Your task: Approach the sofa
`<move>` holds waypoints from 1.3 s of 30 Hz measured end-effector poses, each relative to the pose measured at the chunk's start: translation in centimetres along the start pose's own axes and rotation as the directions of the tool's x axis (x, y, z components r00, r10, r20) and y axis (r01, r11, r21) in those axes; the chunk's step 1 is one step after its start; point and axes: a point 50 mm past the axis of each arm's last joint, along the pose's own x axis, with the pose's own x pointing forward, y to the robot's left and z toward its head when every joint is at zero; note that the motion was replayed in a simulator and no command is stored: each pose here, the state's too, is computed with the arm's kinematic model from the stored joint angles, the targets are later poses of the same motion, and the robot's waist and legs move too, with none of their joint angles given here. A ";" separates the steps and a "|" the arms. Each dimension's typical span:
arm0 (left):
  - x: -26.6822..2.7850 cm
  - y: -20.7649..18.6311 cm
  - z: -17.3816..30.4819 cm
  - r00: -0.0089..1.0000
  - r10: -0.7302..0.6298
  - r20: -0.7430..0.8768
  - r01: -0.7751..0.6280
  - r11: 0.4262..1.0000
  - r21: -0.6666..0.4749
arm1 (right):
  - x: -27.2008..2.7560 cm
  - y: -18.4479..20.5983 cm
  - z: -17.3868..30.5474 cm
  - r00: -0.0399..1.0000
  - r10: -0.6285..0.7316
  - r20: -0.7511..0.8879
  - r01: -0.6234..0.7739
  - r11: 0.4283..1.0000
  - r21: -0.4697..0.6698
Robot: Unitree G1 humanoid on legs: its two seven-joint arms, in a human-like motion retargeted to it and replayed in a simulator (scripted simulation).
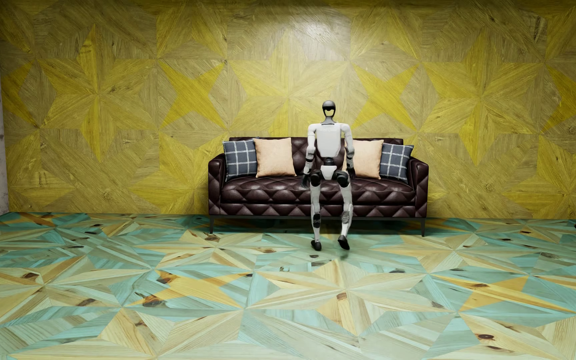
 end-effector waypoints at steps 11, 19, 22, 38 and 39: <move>-2.3 7.6 12.8 0.800 0.339 0.495 -0.278 0.941 -0.195 | -7.0 12.6 -11.0 0.784 0.418 -0.459 -0.331 0.907 0.261; 0.7 3.2 3.2 0.994 0.092 0.058 -0.092 0.996 0.003 | -0.2 4.4 -1.5 0.975 0.134 -0.179 -0.134 0.991 0.010; 0.6 1.3 -0.1 0.998 0.016 -0.057 -0.017 1.000 -0.015 | 1.0 0.4 2.1 1.000 -0.007 -0.023 0.006 0.999 -0.033; -0.5 5.9 5.8 0.935 0.269 0.229 -0.232 0.957 -0.177 | -2.8 10.0 -4.4 0.904 0.327 -0.276 -0.334 0.942 0.025; -0.5 5.9 6.0 0.935 0.262 0.239 -0.226 0.959 -0.170 | -3.2 10.4 -4.8 0.910 0.287 -0.299 -0.249 0.956 0.157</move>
